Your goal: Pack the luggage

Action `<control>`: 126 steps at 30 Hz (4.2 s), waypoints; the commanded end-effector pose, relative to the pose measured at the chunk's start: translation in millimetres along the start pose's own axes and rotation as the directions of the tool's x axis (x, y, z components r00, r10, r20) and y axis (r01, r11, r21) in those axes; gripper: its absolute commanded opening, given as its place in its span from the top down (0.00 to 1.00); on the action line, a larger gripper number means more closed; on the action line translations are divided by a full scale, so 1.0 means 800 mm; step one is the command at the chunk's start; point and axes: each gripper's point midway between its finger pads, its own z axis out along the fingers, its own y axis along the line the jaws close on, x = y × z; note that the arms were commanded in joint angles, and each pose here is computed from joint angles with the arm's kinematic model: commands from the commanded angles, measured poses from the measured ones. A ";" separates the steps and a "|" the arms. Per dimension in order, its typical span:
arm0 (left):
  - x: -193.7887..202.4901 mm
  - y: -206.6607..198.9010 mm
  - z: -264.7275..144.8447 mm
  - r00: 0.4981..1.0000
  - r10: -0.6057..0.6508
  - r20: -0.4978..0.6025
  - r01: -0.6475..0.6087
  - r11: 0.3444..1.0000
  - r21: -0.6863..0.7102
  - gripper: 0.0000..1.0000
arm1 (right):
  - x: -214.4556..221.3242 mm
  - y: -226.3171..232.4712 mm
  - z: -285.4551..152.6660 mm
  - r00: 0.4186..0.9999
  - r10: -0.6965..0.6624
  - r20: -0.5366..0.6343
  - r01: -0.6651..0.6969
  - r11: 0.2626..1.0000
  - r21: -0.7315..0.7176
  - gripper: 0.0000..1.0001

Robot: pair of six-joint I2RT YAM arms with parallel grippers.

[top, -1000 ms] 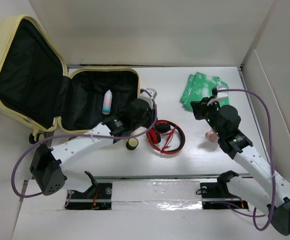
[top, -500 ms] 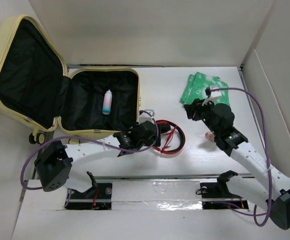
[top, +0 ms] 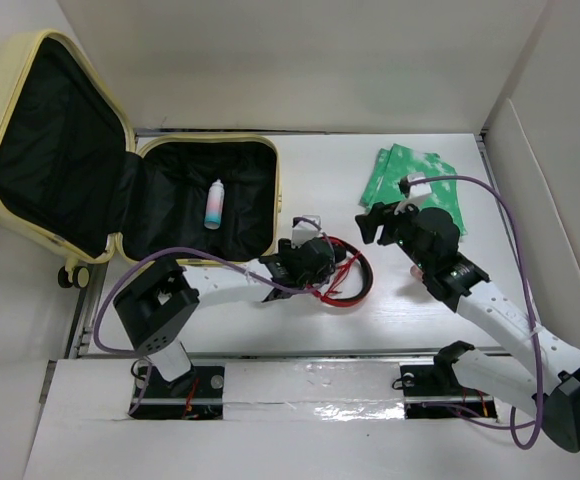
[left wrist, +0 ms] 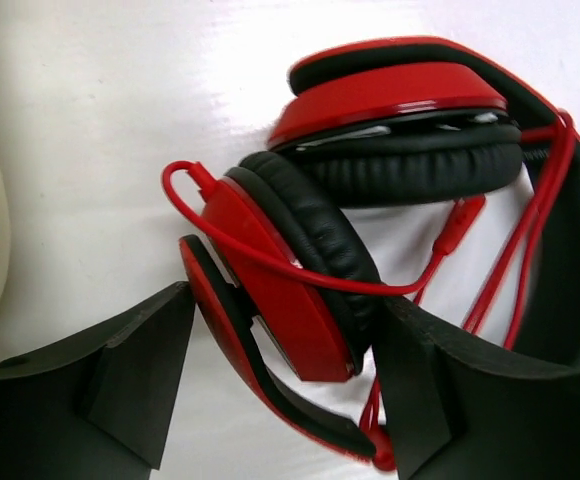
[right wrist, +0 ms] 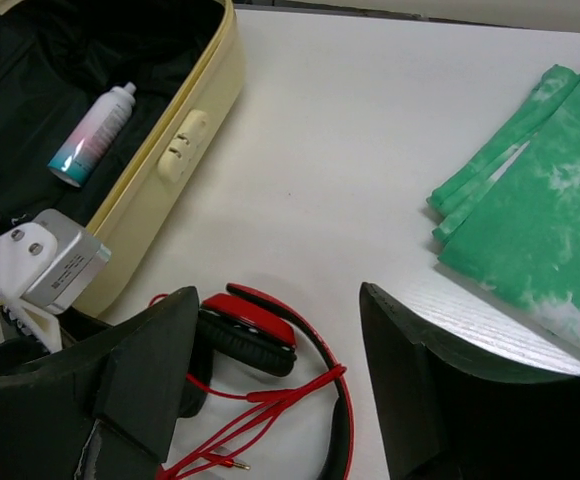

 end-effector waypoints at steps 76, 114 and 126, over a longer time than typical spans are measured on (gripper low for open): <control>-0.256 0.160 -0.248 0.714 -0.534 0.453 0.238 0.793 0.561 1.00 | 0.035 -0.167 -0.084 0.983 0.176 0.058 -0.170 0.740 0.651 0.56; -0.185 0.142 -0.331 0.797 -0.166 0.580 -0.100 0.912 0.398 0.50 | -0.003 -0.105 -0.053 0.971 0.239 0.001 -0.210 0.851 0.482 1.00; -0.191 0.161 -0.325 0.785 -0.189 0.590 -0.037 0.936 0.350 0.51 | -0.085 0.225 0.092 0.990 -0.060 -0.129 0.018 0.951 -0.309 1.00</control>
